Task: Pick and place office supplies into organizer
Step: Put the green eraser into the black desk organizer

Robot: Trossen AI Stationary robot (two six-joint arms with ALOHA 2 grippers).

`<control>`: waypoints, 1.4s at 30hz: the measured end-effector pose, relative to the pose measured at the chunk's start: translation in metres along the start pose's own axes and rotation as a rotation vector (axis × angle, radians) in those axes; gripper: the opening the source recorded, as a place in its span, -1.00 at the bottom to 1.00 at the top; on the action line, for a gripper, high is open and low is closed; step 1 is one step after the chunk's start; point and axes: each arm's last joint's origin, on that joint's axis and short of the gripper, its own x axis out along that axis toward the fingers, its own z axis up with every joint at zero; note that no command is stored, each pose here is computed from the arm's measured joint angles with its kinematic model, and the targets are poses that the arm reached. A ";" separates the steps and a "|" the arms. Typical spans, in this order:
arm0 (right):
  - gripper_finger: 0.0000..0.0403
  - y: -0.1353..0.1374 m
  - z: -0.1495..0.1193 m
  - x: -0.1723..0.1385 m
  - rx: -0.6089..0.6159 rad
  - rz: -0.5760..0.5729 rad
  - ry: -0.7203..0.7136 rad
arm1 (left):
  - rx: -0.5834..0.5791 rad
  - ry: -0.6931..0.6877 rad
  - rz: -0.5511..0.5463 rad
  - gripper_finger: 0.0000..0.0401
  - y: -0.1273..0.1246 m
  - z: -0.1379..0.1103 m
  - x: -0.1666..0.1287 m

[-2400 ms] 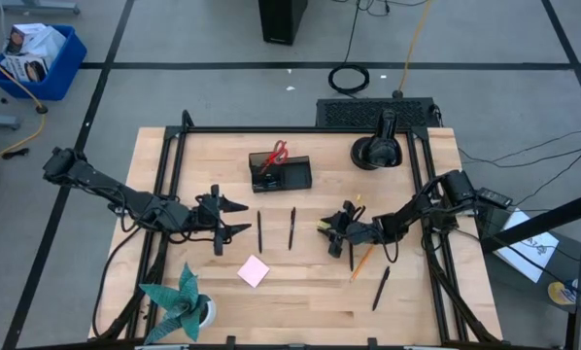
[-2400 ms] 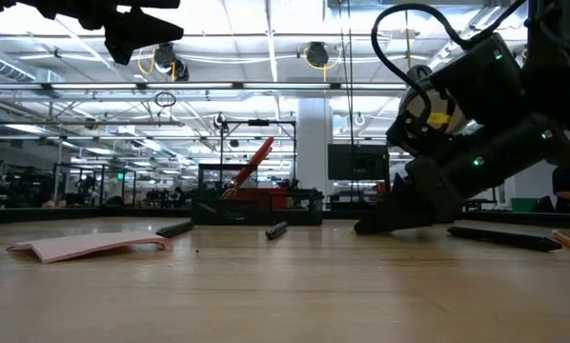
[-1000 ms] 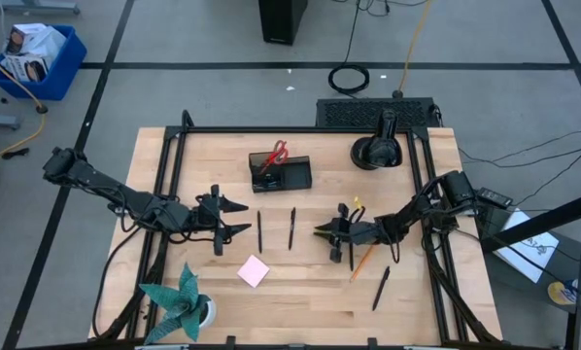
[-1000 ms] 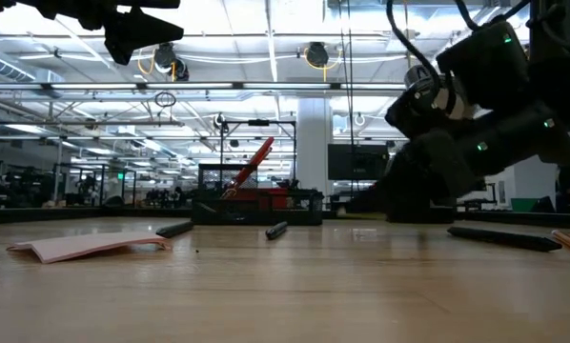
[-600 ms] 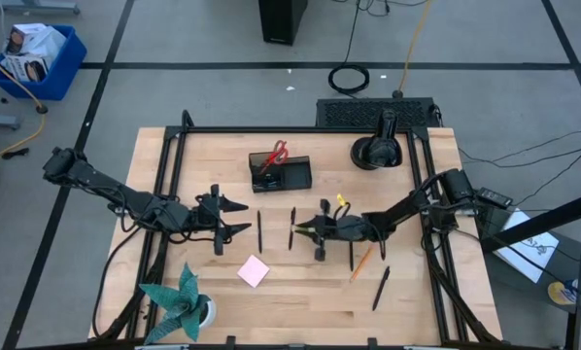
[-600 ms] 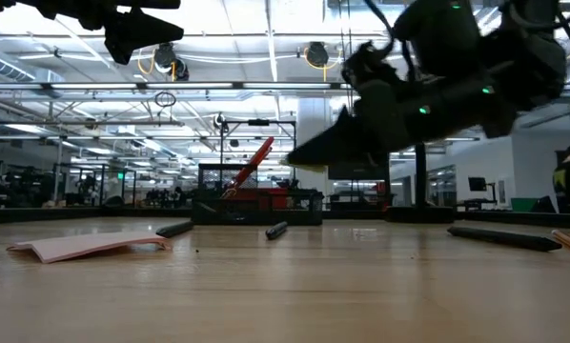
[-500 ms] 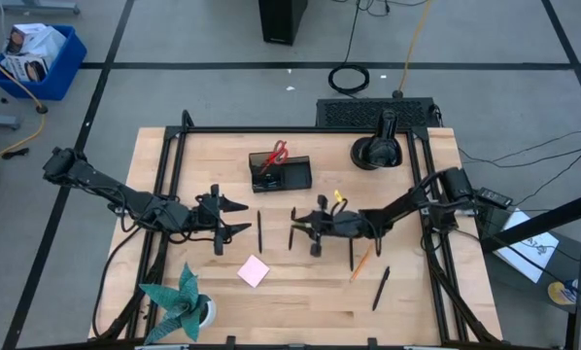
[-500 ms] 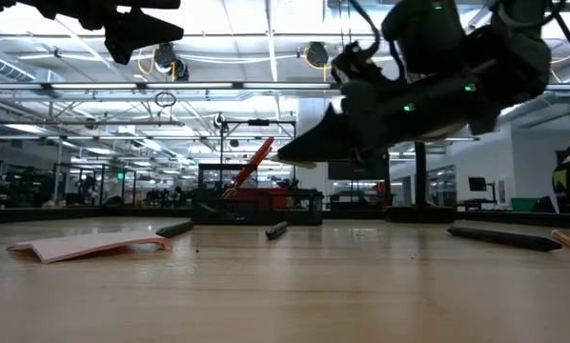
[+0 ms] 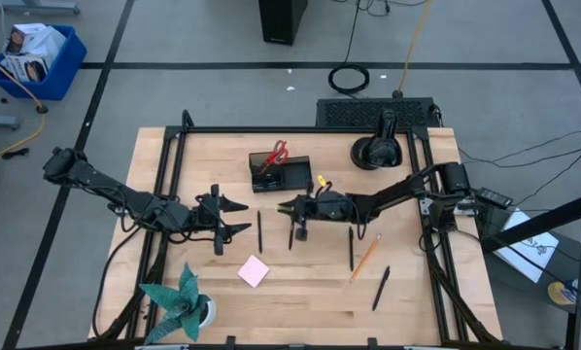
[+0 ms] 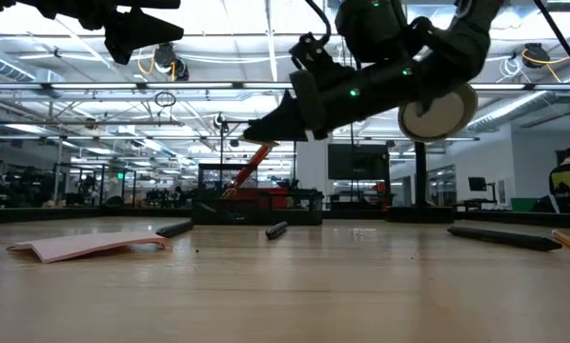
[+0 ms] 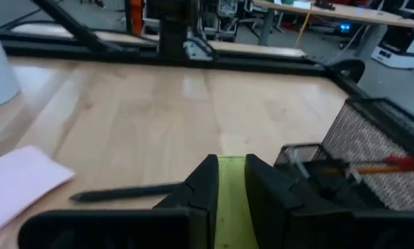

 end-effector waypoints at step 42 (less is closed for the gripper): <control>-0.75 -0.074 0.002 0.092 0.166 -0.212 0.078 | -0.001 -0.133 -0.090 0.19 -0.009 0.016 -0.013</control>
